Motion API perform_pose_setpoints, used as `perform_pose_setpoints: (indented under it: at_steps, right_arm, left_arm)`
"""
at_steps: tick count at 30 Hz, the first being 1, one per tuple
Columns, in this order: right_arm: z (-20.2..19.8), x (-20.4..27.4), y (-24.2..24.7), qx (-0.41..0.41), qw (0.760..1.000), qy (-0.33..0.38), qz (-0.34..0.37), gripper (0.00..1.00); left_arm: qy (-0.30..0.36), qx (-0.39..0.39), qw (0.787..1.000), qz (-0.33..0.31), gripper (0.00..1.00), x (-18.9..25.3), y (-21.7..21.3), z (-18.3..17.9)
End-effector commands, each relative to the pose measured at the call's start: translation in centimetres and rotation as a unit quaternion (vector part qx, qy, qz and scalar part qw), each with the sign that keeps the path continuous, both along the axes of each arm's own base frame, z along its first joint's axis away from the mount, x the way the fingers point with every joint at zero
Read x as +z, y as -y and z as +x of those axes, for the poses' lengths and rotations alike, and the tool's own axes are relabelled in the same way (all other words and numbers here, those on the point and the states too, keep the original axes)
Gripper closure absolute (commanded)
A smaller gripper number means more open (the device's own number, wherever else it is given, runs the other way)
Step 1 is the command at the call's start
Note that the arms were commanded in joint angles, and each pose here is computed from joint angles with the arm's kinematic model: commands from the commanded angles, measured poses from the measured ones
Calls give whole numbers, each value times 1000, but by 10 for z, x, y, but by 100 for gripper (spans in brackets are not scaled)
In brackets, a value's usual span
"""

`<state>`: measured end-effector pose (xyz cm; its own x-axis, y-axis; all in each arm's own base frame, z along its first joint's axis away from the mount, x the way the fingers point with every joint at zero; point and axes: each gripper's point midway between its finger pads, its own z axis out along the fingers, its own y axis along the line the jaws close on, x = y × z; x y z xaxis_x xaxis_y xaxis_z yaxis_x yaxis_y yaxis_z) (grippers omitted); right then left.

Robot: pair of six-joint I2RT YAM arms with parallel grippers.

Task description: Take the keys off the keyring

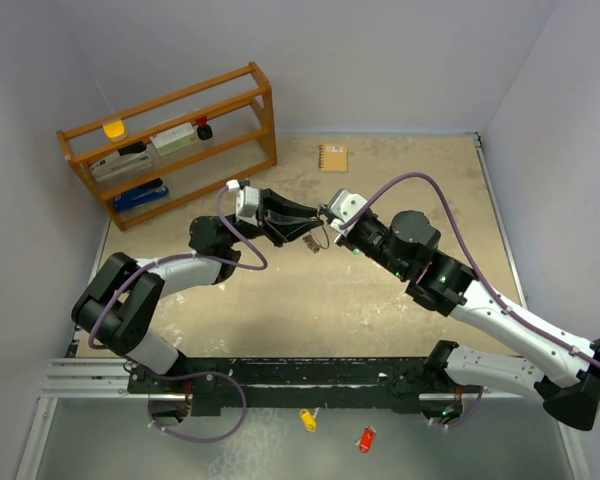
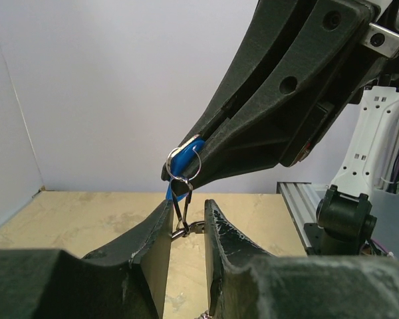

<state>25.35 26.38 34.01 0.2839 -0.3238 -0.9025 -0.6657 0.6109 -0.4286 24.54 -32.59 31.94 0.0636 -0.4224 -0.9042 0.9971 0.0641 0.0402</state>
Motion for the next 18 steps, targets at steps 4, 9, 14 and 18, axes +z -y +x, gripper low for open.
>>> perform_pose_setpoints:
  at_steps: [4, 9, 14, 18]
  right_arm:
    - [-6, 45, 3, 4, 998, 43, 45, 100]
    - [-7, 45, 3, 7, 998, 45, 46, 100]
    - [-9, 46, 1, 13, 998, 45, 47, 100]
    - [-9, 46, 2, 13, 998, 45, 47, 100]
  left_arm:
    - [57, -30, 997, -31, 79, 22, -3, -17]
    - [65, -41, 996, -33, 81, 27, -4, -20]
    - [62, -45, 996, -35, 85, 27, -4, -20]
    - [59, -46, 997, -36, 93, 29, -4, -18]
